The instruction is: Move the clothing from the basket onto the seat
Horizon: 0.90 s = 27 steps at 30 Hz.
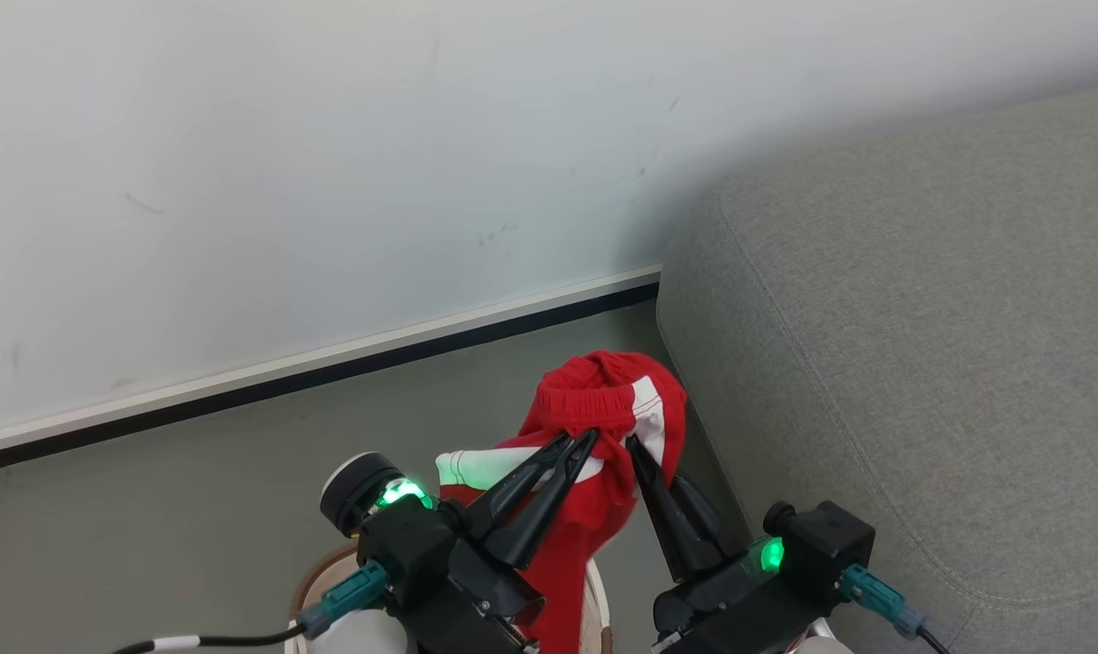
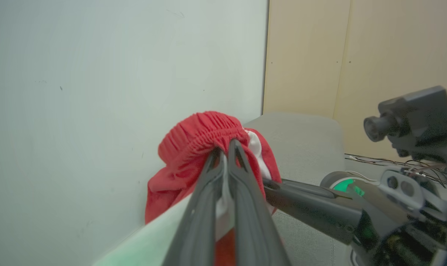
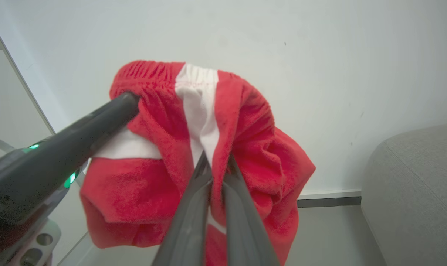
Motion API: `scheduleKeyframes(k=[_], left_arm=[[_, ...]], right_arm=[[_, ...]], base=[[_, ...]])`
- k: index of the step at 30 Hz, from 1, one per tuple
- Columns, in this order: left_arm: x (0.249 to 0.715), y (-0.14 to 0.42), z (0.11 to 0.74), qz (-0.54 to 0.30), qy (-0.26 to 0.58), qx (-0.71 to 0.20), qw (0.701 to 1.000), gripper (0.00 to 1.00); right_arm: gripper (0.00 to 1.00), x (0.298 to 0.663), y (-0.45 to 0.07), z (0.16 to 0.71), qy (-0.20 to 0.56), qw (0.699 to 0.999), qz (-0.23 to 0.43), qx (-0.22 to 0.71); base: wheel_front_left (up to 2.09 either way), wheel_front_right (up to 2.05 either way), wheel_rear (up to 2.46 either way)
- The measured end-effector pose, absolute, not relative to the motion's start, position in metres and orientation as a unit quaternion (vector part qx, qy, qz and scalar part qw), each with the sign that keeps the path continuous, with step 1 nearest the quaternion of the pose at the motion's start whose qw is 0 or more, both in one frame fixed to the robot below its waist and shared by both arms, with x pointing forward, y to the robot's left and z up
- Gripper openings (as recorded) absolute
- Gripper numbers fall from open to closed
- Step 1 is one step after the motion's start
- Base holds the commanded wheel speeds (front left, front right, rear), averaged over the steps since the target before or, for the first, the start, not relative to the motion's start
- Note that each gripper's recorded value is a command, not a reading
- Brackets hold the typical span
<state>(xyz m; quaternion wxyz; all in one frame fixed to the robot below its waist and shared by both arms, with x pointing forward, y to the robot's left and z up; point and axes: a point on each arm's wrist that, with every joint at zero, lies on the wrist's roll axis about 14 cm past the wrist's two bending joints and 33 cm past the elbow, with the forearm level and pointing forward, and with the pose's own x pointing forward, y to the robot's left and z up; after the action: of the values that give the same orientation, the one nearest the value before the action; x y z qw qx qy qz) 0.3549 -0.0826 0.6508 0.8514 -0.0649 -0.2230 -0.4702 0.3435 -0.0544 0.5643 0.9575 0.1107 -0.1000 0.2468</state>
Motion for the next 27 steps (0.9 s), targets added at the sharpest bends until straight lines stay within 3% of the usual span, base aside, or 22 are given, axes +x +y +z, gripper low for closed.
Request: scheduleKeyframes(k=[4,5,6,27], left_arm=[[0.358,-0.081,0.649,-0.464,-0.224,-0.058,0.855,0.00],[0.359,-0.079,0.649,-0.461,-0.224,-0.058,0.857,0.31],[0.361,-0.078,0.649,-0.457,-0.223,-0.057,0.859,1.00],[0.368,-0.076,0.634,-0.452,-0.202,-0.059,0.867,1.00]], right_arm=[[0.00,0.345,-0.057,0.570,-0.109,0.957,0.244,0.112],[0.00,0.345,-0.057,0.572,-0.112,0.957,0.243,0.113],[0.00,0.345,-0.058,0.573,-0.114,0.957,0.242,0.113],[0.00,0.349,-0.088,0.581,-0.132,0.965,0.194,0.116]], base=[[0.00,0.00,0.00],[0.00,0.00,0.00],[0.00,0.00,0.00],[0.00,0.00,0.00]])
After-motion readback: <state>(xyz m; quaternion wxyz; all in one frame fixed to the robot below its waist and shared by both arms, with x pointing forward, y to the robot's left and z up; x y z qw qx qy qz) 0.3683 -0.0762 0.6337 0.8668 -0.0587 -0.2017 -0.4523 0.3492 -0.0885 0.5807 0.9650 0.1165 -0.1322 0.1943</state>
